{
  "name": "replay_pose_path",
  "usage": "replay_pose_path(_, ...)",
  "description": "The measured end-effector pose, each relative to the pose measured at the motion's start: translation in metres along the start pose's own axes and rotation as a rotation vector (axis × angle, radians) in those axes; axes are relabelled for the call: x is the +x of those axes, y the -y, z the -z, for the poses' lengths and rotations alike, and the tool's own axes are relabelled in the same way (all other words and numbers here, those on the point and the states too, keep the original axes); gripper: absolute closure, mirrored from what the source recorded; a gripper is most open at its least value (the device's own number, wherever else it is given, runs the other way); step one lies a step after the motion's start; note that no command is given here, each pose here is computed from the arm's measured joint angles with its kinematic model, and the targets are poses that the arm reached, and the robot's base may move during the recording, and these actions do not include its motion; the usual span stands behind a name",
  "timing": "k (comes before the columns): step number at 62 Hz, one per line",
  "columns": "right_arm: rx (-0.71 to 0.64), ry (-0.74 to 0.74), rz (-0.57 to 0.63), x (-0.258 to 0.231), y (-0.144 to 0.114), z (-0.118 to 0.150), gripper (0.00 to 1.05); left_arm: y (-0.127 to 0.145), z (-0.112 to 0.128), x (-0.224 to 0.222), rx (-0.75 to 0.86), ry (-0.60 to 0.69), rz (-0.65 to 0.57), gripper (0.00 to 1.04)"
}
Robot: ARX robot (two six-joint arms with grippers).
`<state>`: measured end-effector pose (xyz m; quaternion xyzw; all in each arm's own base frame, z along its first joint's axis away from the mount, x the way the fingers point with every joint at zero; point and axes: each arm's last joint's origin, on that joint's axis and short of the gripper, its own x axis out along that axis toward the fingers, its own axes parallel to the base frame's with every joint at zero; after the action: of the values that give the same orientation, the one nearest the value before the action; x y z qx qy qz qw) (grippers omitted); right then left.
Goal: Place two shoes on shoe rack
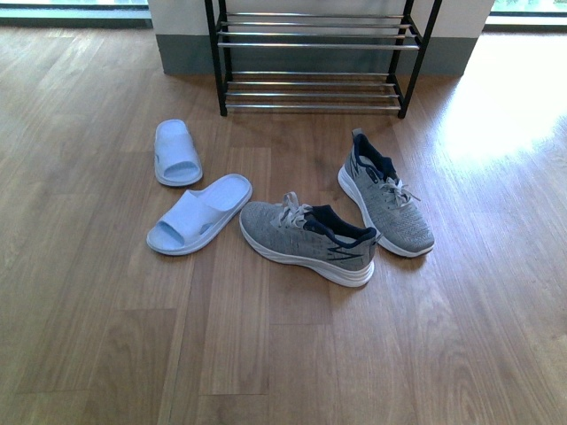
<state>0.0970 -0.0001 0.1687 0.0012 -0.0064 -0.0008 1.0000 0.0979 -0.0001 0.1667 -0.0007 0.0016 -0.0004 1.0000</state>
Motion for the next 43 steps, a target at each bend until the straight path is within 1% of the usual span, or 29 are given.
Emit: replay_pose_path(43,0.0,0.0,0.0,0.0,0.0,0.0,0.09,0.0,0.0,0.0,0.0,0.0,0.0,0.09)
